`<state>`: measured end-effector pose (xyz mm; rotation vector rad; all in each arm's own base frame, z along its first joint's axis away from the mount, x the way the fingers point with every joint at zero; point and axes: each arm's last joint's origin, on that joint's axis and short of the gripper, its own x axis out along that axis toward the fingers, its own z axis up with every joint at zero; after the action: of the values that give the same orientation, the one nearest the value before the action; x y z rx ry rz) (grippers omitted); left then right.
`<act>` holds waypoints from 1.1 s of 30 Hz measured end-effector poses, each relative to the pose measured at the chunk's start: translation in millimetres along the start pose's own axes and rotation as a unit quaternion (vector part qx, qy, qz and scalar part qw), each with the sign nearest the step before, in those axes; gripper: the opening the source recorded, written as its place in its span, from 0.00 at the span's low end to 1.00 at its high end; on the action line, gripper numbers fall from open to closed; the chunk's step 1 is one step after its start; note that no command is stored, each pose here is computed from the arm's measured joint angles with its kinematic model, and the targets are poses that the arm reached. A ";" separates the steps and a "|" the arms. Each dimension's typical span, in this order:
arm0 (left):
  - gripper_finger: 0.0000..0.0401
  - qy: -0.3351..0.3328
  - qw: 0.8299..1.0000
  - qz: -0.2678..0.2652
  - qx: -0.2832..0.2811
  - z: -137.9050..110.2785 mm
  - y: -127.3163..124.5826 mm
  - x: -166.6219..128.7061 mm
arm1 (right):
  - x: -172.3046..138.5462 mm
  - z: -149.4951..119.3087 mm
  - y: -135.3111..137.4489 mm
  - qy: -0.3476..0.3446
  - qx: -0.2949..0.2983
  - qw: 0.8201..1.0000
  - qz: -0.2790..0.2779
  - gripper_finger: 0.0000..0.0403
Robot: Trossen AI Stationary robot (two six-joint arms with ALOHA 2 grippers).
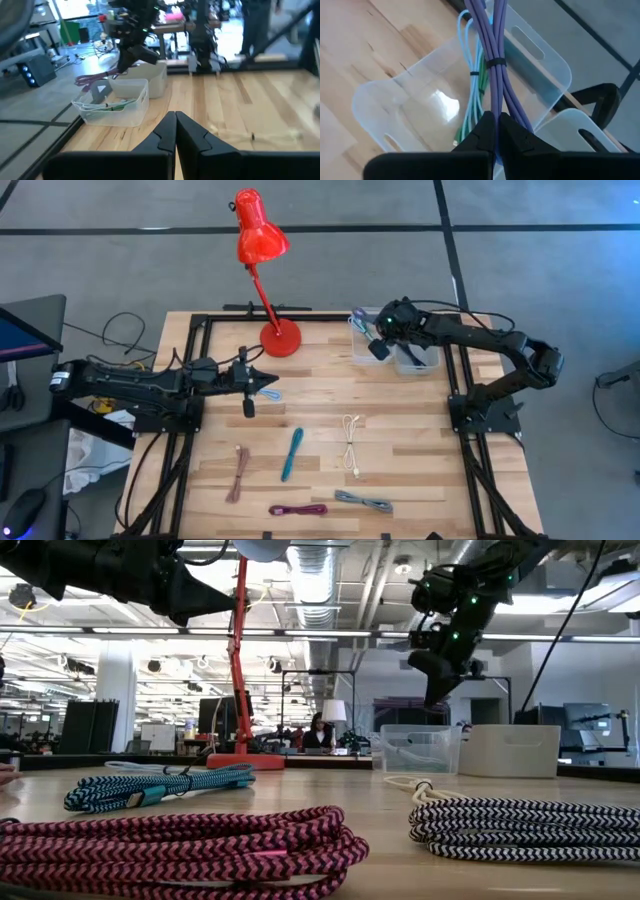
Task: Pick & Place USB Port
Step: Put the violet charger cable into the transparent bin
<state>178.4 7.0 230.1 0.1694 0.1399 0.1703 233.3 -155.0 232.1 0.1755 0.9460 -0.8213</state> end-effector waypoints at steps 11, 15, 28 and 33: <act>0.01 -0.008 1.000 -0.012 0.009 2.4 4.4 -31.7 | 15.0 -6.1 -5.0 -0.043 0.020 0.998 0.037 0.00; 0.01 -0.028 0.999 -0.018 0.006 -11.1 2.3 -45.7 | 16.7 -5.6 -11.7 -0.044 0.030 0.998 0.030 0.00; 0.01 -0.085 0.996 -0.020 -0.016 -32.6 0.6 -66.7 | 40.9 -10.8 -11.8 -0.005 0.037 0.998 0.059 0.00; 0.01 -0.084 0.996 -0.020 -0.016 -32.8 0.6 -66.4 | 62.1 -17.2 -6.1 0.024 0.031 0.997 0.059 0.00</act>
<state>108.5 0.7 206.4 0.1478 -0.0268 0.1173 237.4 -185.0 174.9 0.3035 0.9472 -0.7406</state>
